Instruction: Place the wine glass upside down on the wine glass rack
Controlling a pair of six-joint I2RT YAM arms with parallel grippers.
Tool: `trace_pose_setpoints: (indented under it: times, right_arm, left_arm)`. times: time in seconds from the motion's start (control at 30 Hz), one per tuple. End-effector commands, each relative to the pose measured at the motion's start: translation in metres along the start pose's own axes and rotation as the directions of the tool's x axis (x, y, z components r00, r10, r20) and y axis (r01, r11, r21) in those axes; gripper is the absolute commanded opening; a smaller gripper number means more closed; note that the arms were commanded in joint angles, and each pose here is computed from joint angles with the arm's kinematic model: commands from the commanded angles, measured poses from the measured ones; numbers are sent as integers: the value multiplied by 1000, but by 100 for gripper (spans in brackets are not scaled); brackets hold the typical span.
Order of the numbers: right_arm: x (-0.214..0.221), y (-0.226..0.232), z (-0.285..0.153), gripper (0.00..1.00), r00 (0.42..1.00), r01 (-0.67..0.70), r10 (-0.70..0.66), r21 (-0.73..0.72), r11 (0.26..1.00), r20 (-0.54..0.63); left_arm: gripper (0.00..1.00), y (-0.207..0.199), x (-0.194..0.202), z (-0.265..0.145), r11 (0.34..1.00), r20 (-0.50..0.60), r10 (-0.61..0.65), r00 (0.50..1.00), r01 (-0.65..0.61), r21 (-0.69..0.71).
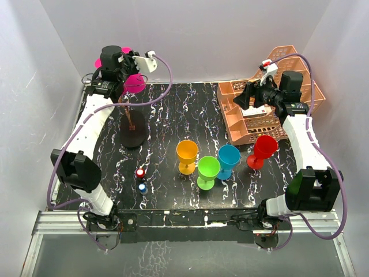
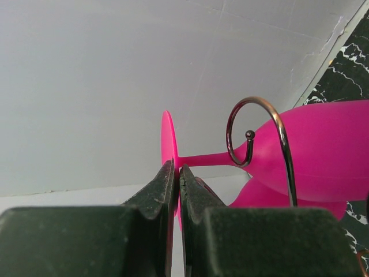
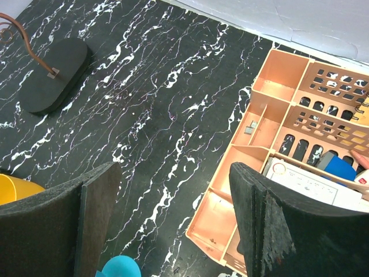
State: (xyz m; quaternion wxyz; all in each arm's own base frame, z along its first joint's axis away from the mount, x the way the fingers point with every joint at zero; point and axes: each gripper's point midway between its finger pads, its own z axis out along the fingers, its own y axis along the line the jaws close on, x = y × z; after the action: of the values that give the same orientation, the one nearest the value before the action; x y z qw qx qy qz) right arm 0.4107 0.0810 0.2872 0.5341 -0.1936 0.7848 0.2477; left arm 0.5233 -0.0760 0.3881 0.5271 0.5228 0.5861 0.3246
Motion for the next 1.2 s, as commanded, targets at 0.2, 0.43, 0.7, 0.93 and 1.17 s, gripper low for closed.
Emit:
trace_pose_setpoints:
  times: [0.2,0.43,0.7,0.93,1.17]
  right_arm:
    - [-19,-1,-3,83,996,66,-66,4,998,64]
    - [-18,-1,-2,83,996,63,-63,3,998,62]
    - [-17,-2,-2,83,996,62,-62,3,998,60]
    - [-17,-2,-1,83,996,62,-62,4,998,59]
    - [-16,-3,-1,83,996,63,-63,4,998,59]
  left_arm:
    - [0,15,-2,-27,999,-6,19,1000,-19,-36]
    - [0,11,-12,-33,1000,22,11,1000,-10,-11]
    - [0,8,-21,-39,1000,34,23,999,-23,7]
    - [0,0,-27,-39,999,38,35,999,-36,29]
    - [0,-1,-25,-42,999,26,40,999,-41,33]
